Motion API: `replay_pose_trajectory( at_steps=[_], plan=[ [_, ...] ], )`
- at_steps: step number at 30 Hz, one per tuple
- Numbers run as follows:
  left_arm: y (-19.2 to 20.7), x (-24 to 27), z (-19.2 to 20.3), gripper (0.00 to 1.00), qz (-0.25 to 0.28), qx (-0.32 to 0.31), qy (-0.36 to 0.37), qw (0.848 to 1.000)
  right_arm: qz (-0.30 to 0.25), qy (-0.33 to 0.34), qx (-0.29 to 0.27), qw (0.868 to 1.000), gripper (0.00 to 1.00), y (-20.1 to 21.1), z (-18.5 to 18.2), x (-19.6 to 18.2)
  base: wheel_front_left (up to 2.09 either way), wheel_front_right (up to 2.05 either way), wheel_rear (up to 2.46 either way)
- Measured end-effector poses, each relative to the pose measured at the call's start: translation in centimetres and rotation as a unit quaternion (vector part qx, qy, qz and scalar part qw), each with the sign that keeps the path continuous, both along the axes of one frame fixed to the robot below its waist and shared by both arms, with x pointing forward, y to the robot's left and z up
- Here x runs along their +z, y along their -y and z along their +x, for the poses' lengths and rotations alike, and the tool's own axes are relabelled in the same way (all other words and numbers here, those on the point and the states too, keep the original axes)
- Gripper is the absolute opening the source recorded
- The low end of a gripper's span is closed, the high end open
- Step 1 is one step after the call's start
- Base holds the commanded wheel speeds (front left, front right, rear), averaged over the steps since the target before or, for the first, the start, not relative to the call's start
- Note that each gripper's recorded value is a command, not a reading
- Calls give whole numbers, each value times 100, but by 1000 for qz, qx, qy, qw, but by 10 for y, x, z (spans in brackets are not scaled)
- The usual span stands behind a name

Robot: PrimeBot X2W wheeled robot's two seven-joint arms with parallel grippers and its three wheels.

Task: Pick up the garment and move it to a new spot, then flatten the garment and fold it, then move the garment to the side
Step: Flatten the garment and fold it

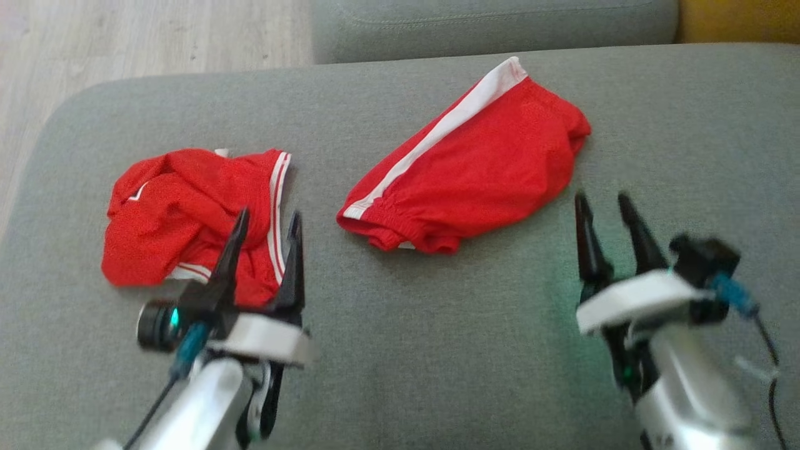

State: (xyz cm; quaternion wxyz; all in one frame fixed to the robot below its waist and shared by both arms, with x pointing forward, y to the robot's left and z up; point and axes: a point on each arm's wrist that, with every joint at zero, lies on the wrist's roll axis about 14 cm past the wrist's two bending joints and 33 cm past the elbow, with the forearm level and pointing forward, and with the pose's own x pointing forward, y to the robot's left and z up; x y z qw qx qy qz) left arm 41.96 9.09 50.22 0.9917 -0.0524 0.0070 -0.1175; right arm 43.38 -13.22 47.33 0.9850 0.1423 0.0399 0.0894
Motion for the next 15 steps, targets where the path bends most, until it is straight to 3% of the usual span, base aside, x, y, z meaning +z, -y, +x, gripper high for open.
replay_pose_trajectory(
  at_steps=[4, 7, 15],
  plan=[
    [-12, -18, -15, 100, 0, 21, -20, 1000, -3, -28, -7, 1000, 100, 2, -26, -24, 0, 0, 0],
    [-13, -22, -16, 100, -8, 24, -24, 999, -11, -29, -3, 1000, 100, 0, -25, -26, 0, 0, 0],
    [-15, -28, 1, 100, -12, 19, -21, 1000, -52, -37, 2, 998, 100, 4, 41, -6, 0, 0, 0]
  ],
)
